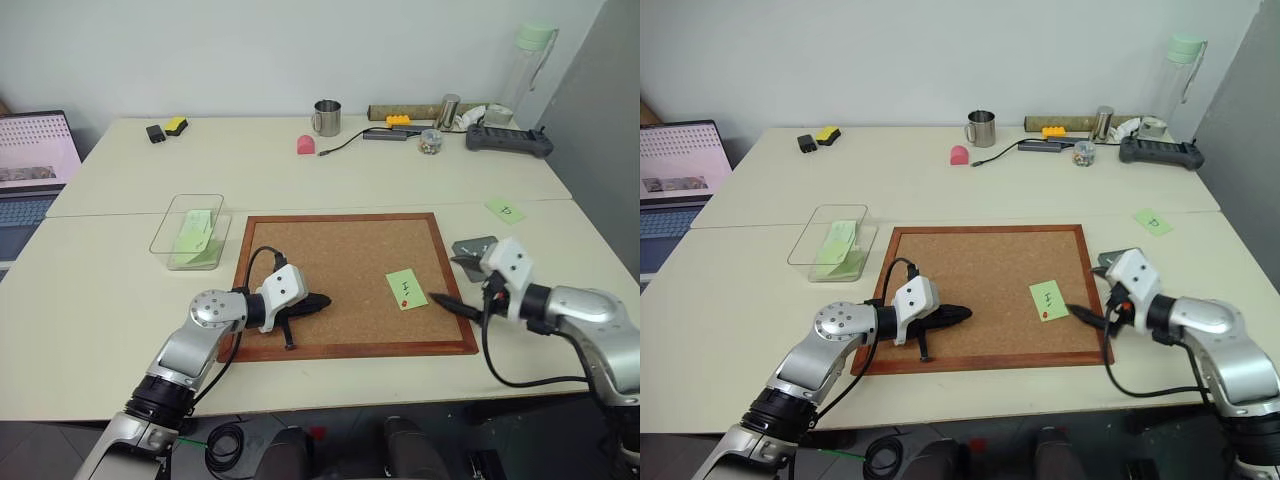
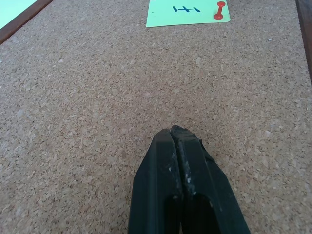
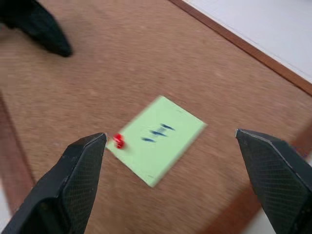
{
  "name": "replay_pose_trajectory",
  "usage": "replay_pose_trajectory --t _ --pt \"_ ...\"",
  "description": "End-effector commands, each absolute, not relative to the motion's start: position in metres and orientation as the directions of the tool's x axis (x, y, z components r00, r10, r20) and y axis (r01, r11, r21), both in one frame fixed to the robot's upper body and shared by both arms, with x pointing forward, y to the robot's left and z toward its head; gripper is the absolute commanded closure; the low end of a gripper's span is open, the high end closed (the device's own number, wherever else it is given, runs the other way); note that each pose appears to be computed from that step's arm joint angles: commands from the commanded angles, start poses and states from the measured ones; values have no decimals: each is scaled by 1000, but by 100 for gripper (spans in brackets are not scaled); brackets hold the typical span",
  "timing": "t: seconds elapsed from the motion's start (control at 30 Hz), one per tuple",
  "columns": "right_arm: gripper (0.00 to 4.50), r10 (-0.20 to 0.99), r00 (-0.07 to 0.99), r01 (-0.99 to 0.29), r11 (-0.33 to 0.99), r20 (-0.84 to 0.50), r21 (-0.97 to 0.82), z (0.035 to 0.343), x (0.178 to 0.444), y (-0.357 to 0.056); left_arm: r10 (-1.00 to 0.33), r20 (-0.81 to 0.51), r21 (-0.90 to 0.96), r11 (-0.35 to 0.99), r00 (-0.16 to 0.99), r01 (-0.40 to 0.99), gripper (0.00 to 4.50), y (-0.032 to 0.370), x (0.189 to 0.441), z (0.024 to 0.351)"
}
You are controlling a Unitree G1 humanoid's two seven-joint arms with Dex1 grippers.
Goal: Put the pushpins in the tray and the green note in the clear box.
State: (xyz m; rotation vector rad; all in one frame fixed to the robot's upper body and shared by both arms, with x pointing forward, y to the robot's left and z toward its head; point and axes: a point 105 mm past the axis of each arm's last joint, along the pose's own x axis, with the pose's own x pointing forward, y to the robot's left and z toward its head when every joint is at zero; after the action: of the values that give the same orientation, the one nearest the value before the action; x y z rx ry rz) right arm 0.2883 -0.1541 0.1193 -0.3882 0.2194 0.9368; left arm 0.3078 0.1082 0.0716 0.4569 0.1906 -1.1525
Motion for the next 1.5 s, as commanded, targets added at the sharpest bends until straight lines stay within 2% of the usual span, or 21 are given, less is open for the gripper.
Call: replay_pose_trajectory --t 0.03,0.27,0.4,0.63,1.0,1.5 --pt "7 769 548 -836 509 -329 -204 116 291 -141 -796 -463 207 331 390 921 450 120 303 49" --pt "7 783 528 -847 513 -327 -141 101 298 -134 -794 -464 210 332 392 920 450 121 303 50" --pt "60 785 532 -845 519 -319 -131 98 302 -133 -793 -464 209 334 394 919 450 121 303 50" --pt "220 788 515 -855 502 -337 -134 90 300 -131 -792 -464 207 338 396 918 450 122 302 49" --pt "444 806 503 -863 488 -312 -129 95 297 -129 -791 -465 205 342 399 917 450 123 301 49" --pt "449 836 504 -855 450 -215 -258 144 291 -117 -791 -455 188 363 408 913 450 121 303 47"
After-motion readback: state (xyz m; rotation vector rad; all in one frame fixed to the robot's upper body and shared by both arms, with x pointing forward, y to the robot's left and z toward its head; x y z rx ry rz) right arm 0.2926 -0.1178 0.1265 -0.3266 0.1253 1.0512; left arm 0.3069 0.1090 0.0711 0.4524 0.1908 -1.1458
